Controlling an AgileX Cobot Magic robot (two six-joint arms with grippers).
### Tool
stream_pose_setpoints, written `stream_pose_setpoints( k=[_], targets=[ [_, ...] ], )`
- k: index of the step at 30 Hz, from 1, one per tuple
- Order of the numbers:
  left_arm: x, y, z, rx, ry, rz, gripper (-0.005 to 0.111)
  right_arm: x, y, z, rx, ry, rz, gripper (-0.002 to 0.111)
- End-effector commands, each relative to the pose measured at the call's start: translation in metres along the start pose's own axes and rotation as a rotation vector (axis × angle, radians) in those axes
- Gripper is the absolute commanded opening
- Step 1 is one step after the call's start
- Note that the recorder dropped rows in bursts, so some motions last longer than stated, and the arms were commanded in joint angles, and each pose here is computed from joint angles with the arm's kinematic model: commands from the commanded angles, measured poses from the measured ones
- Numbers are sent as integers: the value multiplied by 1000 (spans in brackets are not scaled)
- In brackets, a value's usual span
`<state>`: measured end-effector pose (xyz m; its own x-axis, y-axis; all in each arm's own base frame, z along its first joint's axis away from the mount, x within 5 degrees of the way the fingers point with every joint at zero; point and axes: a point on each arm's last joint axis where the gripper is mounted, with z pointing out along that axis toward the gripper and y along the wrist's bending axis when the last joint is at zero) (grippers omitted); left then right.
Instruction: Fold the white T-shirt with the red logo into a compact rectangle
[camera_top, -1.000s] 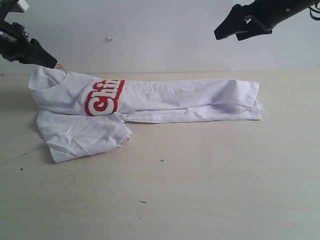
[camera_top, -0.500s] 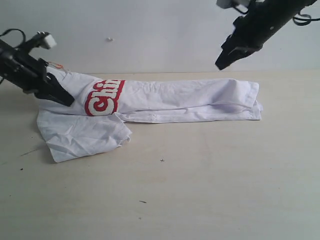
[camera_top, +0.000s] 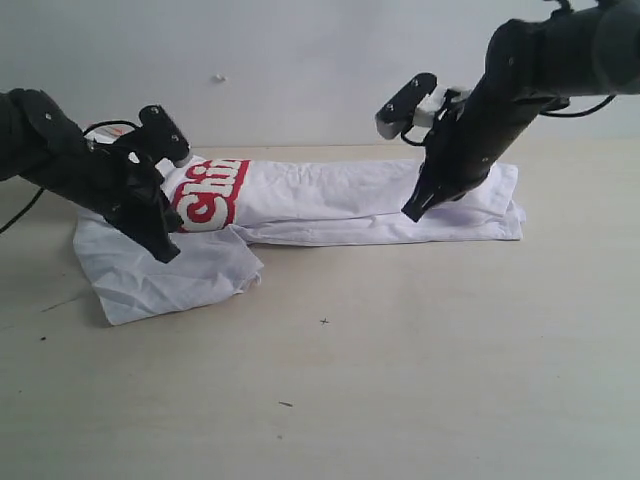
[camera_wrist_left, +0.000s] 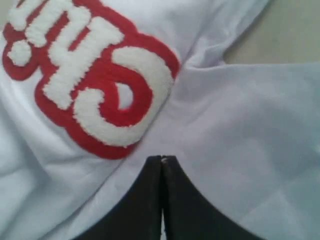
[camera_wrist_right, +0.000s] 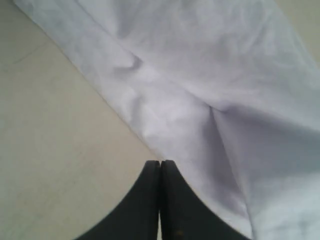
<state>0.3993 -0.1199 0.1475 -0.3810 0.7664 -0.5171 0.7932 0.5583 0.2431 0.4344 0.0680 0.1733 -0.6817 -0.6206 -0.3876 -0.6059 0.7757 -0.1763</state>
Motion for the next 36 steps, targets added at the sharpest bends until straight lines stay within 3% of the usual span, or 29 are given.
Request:
stream_pose_setpoints(
  k=[1, 6, 11, 17, 21, 29, 36],
  targets=[
    [7, -1, 14, -9, 8, -59, 0, 11, 1, 40, 19, 46, -9, 0],
    [18, -3, 30, 5, 39, -68, 0, 6, -8, 59, 64, 51, -11, 0],
    [27, -8, 37, 60, 84, -28, 0, -13, -24, 73, 177, -62, -30, 0],
    [28, -8, 37, 60, 95, 12, 0, -25, -47, 75, 301, -64, -75, 0],
    [30, -7, 37, 69, 103, 17, 0, -20, -73, 71, 409, -65, 38, 0],
    [34, -20, 34, 217, 149, 38, 0, -3, -107, 85, 401, -31, 211, 0],
    [36, -20, 33, 232, 157, 12, 0, -23, -94, 64, 207, -66, 255, 0]
  ],
)
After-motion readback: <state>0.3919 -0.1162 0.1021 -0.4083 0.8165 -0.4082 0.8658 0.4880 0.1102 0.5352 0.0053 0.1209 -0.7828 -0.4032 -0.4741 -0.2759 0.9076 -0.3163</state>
